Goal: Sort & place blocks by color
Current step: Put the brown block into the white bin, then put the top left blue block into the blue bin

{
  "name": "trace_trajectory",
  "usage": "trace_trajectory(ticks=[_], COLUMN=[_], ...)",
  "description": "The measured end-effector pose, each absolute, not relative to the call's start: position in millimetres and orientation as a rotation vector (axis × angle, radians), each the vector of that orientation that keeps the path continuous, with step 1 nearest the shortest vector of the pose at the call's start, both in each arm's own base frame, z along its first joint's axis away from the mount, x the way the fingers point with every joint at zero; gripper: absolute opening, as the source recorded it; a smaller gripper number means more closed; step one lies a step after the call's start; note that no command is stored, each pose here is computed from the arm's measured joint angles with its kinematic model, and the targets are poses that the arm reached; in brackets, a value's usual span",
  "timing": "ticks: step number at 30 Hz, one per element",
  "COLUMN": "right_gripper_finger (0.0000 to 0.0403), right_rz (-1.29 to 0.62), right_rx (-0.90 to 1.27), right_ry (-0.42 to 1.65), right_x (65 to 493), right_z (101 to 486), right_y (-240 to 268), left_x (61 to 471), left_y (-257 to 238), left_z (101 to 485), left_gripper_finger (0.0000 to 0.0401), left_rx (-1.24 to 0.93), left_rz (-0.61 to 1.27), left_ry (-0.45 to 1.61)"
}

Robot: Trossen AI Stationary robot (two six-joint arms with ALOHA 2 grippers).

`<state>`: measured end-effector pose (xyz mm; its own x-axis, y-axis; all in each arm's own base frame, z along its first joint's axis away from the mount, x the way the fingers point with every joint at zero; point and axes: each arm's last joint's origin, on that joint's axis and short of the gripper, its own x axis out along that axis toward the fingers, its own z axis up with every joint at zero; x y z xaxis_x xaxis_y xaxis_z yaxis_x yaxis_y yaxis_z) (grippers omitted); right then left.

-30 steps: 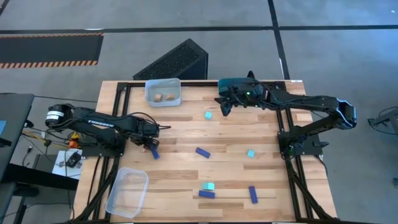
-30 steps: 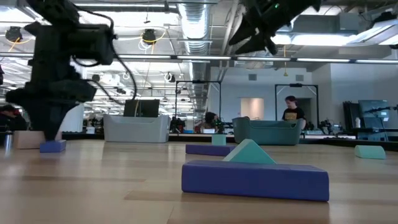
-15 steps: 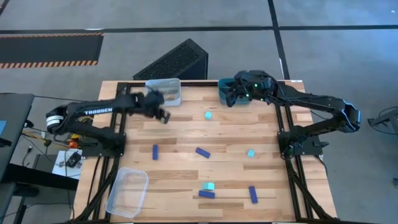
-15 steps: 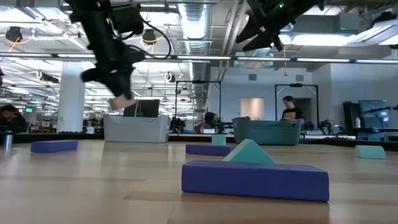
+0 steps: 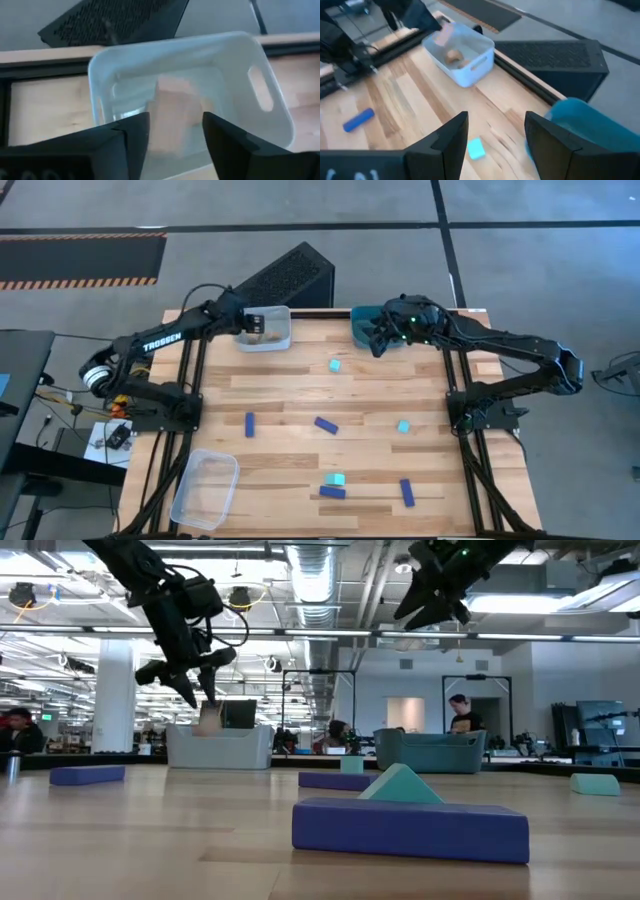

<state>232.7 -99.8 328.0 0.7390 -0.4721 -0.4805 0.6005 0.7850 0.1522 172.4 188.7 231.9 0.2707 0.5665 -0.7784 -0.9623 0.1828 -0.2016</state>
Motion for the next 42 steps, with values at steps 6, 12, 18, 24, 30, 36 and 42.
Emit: trace_trajectory(ticks=[6,12,18,24,30,36,42], right_gripper_finger=[0.0218,0.0218,0.0218,0.0218,0.0218,0.0218,0.0203], right_rz=[-0.572,-0.550,-0.567,-0.634,-0.633,-0.550,-0.537], right_rx=[0.334,0.392,0.577,0.696,0.855,1.032,1.228], right_ry=[0.385,0.326,0.267,0.221,0.219,0.310,0.388], right_x=[232,228,220,221,227,231,236], right_z=[336,346,351,345,324,294,269], right_y=[-90,-65,-33,16,72,133,186], left_x=[179,183,200,220,236,255,271], left_y=[192,183,159,125,82,48,14], left_z=[219,229,263,293,301,290,272], left_gripper_finger=[0.0233,0.0250,0.0238,0.0225,0.0217,0.0212,0.0212], left_rx=[-0.817,-0.785,-0.567,-0.404,-0.249,-0.087,-0.032], left_rz=[1.103,1.035,0.902,0.623,0.423,0.254,0.116], left_ry=[0.696,0.656,0.480,0.325,0.323,0.399,0.486])
